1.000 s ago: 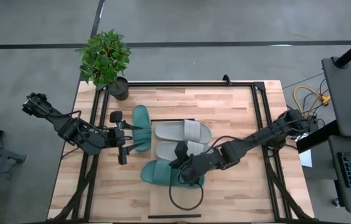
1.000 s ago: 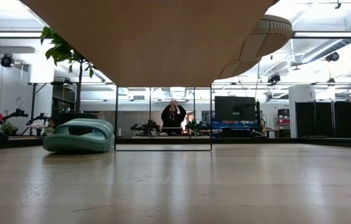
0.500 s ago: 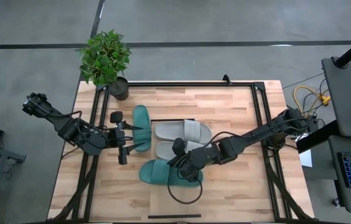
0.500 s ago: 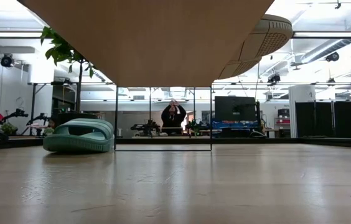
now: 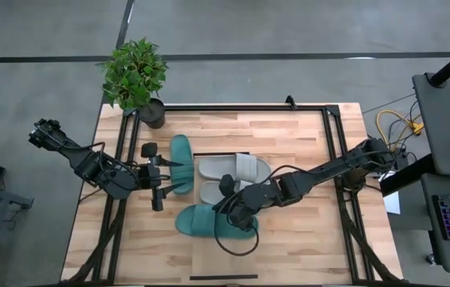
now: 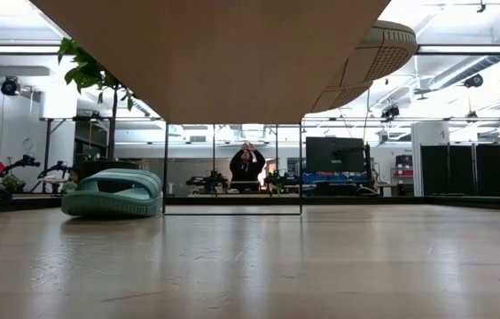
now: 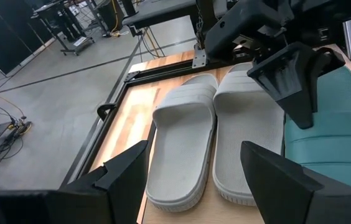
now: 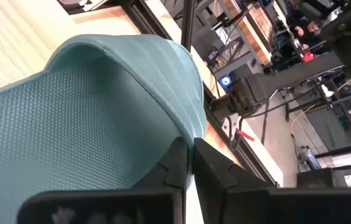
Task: Pick and place slides into the shelf
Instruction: Put the left green slipper on the shelf
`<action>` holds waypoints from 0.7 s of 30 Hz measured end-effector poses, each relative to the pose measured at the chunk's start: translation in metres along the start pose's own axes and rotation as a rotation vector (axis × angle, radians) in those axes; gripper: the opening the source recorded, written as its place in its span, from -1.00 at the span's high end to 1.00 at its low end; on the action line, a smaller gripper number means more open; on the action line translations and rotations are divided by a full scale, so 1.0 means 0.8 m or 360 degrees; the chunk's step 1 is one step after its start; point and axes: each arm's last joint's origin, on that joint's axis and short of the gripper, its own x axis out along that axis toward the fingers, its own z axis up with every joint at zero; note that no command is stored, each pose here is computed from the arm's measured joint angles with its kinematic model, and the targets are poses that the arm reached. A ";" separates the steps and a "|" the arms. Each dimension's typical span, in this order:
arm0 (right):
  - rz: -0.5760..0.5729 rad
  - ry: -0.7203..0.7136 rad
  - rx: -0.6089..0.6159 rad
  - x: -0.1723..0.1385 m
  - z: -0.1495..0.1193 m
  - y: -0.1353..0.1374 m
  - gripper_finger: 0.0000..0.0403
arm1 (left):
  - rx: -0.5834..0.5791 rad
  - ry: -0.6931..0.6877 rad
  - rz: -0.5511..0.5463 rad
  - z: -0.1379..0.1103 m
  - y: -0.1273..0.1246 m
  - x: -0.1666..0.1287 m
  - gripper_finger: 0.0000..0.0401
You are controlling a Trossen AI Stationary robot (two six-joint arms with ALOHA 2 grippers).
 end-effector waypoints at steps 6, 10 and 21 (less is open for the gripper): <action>0.0001 0.0001 0.0018 0.000 -0.001 0.000 0.95 | 0.0001 0.0000 0.0000 0.000 0.000 0.000 -0.18; -0.0003 0.0006 0.0058 0.000 -0.002 -0.002 0.92 | 0.0001 0.0001 0.0000 0.000 0.000 0.000 -0.18; -0.0006 0.0009 0.0083 0.000 -0.002 -0.002 0.59 | 0.0002 0.0002 0.0001 0.000 0.000 0.000 -0.18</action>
